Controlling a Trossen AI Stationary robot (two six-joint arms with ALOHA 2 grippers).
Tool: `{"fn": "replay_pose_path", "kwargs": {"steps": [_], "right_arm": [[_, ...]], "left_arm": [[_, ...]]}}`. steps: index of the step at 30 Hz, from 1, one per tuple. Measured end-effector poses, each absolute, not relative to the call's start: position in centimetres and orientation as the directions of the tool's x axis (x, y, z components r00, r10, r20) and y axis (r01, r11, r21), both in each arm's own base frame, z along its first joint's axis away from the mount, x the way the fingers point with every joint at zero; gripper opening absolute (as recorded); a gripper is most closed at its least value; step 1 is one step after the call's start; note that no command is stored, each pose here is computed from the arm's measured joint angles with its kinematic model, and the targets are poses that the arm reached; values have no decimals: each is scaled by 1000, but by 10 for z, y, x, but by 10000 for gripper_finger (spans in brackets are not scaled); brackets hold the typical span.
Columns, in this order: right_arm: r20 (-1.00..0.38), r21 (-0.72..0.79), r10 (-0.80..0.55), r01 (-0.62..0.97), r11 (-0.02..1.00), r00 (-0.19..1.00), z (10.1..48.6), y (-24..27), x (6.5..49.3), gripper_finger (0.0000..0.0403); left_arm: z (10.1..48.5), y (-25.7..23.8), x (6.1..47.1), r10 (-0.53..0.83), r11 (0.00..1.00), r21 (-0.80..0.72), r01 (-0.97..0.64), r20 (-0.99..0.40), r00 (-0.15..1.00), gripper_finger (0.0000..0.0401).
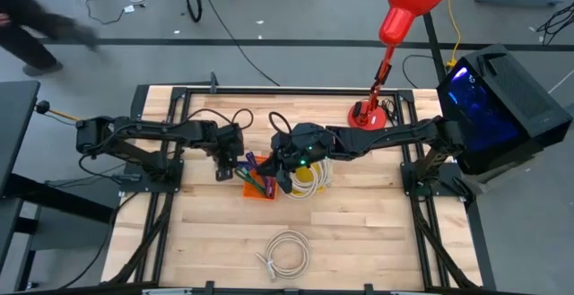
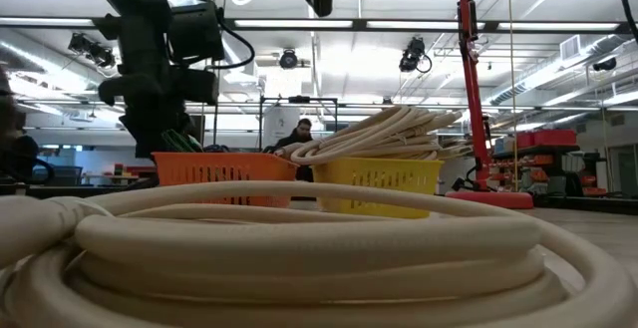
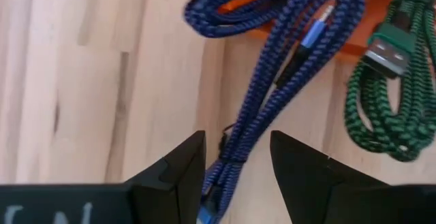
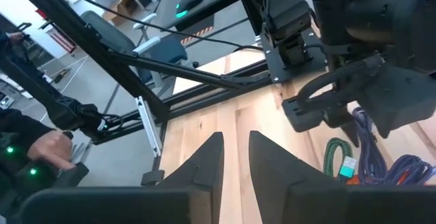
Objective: Pick & Place USB Port
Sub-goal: Put the black and blue USB cable into the orange bin
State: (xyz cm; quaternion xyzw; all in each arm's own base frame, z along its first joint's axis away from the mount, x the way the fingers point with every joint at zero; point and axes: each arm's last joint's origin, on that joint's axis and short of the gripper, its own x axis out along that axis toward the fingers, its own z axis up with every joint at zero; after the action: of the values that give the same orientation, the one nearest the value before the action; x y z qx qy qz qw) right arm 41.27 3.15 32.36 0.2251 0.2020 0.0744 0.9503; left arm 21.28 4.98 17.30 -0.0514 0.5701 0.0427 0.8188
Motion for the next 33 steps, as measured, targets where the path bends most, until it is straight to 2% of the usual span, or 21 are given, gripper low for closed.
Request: {"fn": "replay_pose_path", "kwargs": {"steps": [7,10,12,15,16,26,33], "right_arm": [[-350,463,232,-48,885,908,324,31,413,72],[-348,464,232,-49,885,908,324,31,413,72],[-347,464,232,-49,885,908,324,31,413,72],[-348,464,232,-48,885,908,324,31,413,72],[-349,463,231,-47,885,908,324,31,413,72],[-359,462,229,-41,886,905,323,31,412,72],[-378,446,212,-24,895,901,321,28,412,72]], "left_arm": [[166,49,216,-33,991,-72,-111,-946,324,169],[160,50,217,-39,991,-75,-113,-955,295,155],[154,50,218,-36,991,-69,-117,-964,264,126],[148,51,220,-32,991,-62,-118,-970,241,48],[148,51,220,-27,991,-58,-121,-971,237,33],[153,53,217,5,985,-36,-170,-972,233,32],[173,54,218,12,985,-17,-174,-986,166,32]]}}
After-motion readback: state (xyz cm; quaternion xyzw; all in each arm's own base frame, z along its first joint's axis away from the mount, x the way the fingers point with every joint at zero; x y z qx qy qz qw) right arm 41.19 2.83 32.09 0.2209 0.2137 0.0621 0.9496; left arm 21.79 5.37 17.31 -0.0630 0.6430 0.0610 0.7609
